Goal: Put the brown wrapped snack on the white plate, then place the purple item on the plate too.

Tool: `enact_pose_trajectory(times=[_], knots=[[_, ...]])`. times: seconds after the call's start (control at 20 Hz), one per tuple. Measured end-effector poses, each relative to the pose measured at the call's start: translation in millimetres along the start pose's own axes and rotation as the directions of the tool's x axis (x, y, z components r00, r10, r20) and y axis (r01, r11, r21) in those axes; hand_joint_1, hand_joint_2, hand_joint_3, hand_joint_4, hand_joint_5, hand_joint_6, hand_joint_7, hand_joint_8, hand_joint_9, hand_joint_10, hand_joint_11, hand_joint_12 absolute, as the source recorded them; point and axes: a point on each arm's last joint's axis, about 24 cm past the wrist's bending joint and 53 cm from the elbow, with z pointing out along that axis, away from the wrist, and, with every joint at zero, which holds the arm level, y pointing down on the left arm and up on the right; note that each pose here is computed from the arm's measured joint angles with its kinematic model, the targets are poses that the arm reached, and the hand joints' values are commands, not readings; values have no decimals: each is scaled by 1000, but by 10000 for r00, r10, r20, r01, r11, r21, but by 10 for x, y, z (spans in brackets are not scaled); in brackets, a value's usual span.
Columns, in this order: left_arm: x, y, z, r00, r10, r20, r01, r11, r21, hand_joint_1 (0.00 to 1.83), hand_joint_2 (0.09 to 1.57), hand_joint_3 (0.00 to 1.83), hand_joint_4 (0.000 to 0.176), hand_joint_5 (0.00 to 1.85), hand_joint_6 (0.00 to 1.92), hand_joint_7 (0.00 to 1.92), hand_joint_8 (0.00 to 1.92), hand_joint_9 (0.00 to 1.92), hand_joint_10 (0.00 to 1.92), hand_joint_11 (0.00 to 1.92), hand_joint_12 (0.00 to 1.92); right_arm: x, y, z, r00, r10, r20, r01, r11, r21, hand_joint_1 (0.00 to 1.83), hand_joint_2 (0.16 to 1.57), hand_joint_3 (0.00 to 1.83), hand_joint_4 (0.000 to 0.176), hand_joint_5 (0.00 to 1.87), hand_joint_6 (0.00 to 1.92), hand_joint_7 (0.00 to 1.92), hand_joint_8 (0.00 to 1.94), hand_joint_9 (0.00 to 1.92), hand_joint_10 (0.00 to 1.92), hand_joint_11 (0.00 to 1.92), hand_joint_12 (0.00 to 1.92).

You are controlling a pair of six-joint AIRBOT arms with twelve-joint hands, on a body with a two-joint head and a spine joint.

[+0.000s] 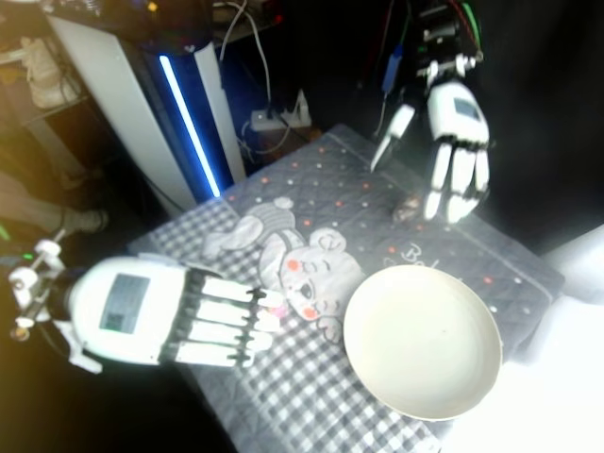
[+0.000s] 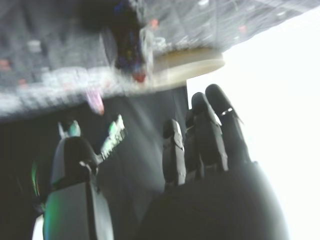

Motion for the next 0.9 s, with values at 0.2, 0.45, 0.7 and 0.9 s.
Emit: enact_pose_trajectory(times=[0.2,0.45,0.7,0.9], knots=[[29,125,13,9971,626,-444,-649,9965,-520,822,869,5,69,545,0,675,11,911,49,557,1038,2,2,1,10000,0,-2,0,10000,-10,876,1162,0,16,501,5,500,4,559,7,241,990],[55,150,19,9955,746,-577,-781,9950,-623,894,847,0,77,629,3,846,13,1031,304,710,1208,1,-2,2,10000,0,0,0,10000,0,830,1173,0,18,500,1,501,1,598,9,288,1029],[136,136,163,9954,678,-681,-719,9956,-608,1010,913,0,7,858,2,1082,16,996,622,723,1368,18,-2,13,10000,18,-19,-18,10000,-20,812,1188,5,26,483,1,494,0,566,0,244,1004],[35,154,171,9991,258,-333,-279,9975,-648,1198,1008,1,0,1255,494,944,1844,1089,1904,1133,1916,10,-7,11,10000,-2,-11,1,10000,-10,800,1196,3,25,498,7,508,5,582,6,262,1012]])
